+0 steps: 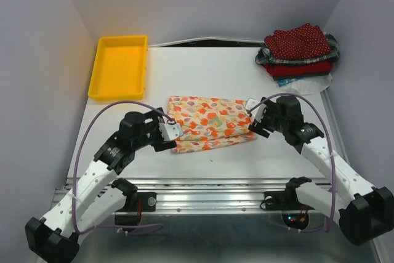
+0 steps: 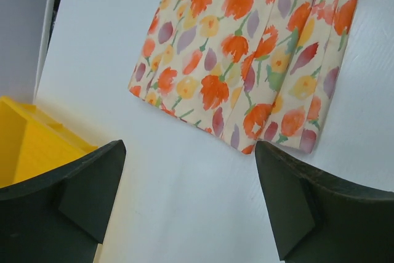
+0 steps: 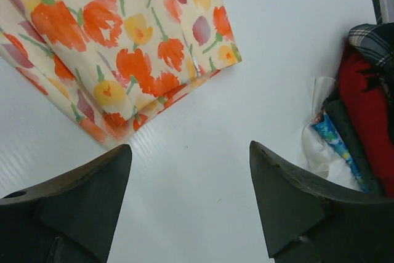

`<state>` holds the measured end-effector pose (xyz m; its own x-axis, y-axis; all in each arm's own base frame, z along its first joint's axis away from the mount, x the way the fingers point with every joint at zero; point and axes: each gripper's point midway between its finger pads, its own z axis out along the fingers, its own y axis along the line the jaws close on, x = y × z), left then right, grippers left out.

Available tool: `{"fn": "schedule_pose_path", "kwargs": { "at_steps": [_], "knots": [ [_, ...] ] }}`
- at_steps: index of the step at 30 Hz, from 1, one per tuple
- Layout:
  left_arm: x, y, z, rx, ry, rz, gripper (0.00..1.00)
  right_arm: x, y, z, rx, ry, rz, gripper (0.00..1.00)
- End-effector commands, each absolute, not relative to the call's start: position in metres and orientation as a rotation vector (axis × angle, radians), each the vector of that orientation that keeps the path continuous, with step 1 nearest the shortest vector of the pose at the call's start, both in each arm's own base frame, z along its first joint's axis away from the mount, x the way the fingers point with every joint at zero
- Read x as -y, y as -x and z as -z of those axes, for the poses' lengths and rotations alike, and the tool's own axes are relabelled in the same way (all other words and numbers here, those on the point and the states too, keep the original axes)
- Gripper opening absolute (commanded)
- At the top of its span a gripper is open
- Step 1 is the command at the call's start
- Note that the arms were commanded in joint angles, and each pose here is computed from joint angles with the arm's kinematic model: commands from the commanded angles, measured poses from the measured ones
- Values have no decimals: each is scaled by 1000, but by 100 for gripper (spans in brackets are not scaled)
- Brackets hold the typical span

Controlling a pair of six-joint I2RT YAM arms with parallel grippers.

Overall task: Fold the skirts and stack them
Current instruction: Fold the skirt

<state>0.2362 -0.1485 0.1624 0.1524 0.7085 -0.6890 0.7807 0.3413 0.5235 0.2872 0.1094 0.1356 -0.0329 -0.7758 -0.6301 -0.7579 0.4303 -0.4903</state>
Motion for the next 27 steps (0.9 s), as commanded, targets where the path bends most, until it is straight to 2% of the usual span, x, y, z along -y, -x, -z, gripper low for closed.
{"fn": "schedule_pose_path", "kwargs": {
  "at_steps": [1, 4, 5, 7, 8, 11, 12, 14, 17, 22, 24, 25, 26, 27],
  "knots": [
    [148, -229, -166, -1653, -1359, 137, 99, -115, -291, -164, -1809, 1267, -19, 81],
    [152, -237, -152, -1787, -1336, 173, 99, -117, -292, -159, -1933, 1244, -79, 76],
    [155, -242, -145, -1844, -1343, 188, 99, -121, -296, -149, -2038, 1197, -135, 67],
    [161, -248, -142, -1909, -1311, 219, 88, -123, -289, -132, -2191, 1185, -208, 59],
    [166, -256, -143, -1928, -1304, 222, 75, -129, -291, -126, -2279, 1141, -270, 53],
    [169, -265, -141, -1964, -1288, 204, 41, -140, -279, -121, -2371, 1100, -401, 52],
    [171, -266, -135, -1980, -1307, 203, 37, -144, -279, -122, -2395, 1045, -432, 52],
    [169, -266, -128, -1980, -1355, 174, 41, -147, -279, -124, -2439, 988, -461, 52],
    [180, -249, -122, -1925, -1456, 202, 52, -148, -279, -122, -2514, 960, -480, 52],
    [177, -239, -98, -1926, -1511, 79, 54, -153, -283, -117, -2564, 926, -510, 52],
    [174, -249, -102, -1912, -1451, 25, 69, -150, -286, -114, -2544, 938, -480, 55],
    [173, -250, -100, -1922, -1426, 20, 93, -149, -290, -114, -2530, 933, -457, 55],
    [174, -252, -100, -1921, -1412, 18, 99, -147, -290, -112, -2531, 930, -442, 56],
    [176, -254, -97, -1930, -1405, 20, 99, -145, -290, -108, -2551, 912, -430, 56]
  ]
}}
